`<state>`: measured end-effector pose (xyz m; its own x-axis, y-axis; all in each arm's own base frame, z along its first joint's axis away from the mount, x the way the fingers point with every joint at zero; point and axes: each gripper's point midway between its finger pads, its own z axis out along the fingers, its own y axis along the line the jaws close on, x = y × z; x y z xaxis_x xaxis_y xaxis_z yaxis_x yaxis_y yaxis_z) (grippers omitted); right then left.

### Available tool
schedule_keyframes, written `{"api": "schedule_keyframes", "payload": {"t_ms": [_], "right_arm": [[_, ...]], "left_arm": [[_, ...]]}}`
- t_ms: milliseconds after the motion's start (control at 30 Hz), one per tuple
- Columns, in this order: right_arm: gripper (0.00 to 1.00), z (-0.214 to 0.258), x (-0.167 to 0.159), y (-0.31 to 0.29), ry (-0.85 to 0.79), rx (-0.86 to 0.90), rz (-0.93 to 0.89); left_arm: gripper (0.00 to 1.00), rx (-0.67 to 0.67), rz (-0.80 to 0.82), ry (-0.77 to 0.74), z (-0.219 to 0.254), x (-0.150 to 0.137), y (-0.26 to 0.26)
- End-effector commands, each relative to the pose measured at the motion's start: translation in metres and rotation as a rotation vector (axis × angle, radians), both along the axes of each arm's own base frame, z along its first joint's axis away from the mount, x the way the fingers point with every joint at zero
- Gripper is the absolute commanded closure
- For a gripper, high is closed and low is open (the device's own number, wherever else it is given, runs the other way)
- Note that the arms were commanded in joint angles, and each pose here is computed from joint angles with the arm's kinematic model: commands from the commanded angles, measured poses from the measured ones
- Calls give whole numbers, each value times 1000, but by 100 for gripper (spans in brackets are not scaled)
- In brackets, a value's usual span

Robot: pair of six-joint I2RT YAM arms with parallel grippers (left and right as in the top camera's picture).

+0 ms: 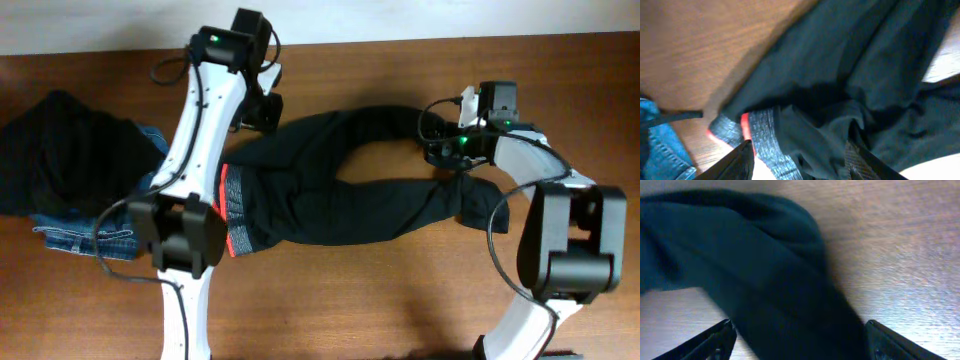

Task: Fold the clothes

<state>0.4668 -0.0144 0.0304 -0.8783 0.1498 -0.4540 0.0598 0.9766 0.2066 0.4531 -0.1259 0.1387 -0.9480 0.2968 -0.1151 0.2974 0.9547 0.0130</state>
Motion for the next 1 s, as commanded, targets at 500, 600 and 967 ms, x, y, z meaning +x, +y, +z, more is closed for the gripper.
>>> {"api": "schedule_keyframes", "payload": {"t_ms": [500, 600, 967], "right_arm": [[95, 116, 77, -69, -337, -397, 31], [94, 149, 91, -70, -405, -495, 113], [57, 127, 79, -127, -281, -566, -20]], "left_arm": [[43, 79, 14, 329, -133, -22, 3], [43, 81, 14, 339, -136, -23, 4], [43, 85, 20, 354, -135, -26, 7]]}}
